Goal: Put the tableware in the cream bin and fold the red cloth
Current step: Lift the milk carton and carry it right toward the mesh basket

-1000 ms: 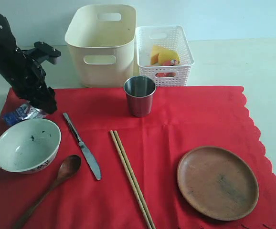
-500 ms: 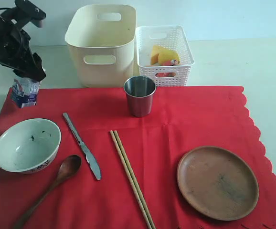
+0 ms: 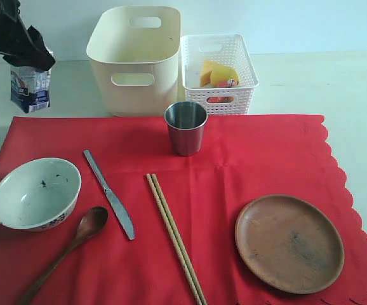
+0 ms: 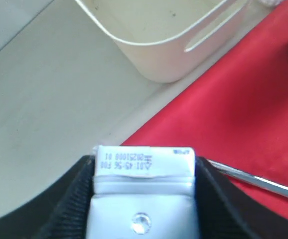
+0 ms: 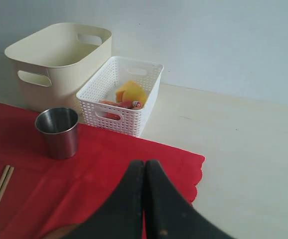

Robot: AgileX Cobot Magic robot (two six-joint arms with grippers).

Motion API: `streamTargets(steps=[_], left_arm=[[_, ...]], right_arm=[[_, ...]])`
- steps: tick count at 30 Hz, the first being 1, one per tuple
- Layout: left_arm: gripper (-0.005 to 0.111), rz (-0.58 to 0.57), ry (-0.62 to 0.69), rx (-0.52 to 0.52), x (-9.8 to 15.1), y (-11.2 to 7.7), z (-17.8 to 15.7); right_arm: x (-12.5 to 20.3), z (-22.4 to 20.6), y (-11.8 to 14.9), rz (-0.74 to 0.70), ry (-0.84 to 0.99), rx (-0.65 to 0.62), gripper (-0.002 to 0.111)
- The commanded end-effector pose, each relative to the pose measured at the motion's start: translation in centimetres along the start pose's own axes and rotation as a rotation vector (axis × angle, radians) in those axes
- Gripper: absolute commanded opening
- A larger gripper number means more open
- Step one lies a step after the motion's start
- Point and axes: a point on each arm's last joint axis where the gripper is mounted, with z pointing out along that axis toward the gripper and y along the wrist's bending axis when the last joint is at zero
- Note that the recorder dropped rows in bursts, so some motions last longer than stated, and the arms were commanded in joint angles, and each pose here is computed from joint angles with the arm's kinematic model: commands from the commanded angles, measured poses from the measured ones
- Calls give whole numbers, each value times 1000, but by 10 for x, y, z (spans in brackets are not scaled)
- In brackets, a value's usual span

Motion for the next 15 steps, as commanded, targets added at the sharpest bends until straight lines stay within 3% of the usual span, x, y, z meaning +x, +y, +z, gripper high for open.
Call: streamTargets(steps=[1,7,15], left_arm=[[0,-53,-99,10,-11,-3,-17],[0,-97,-163,38,-17,-7,-27],[0,-61,-269,106,-31,-21,-31]], right_arm=[[1,0,0,-4,-7,5,0],[1,0,0,-4,-7,5,0],[1,0,0,-4,-7,5,0]])
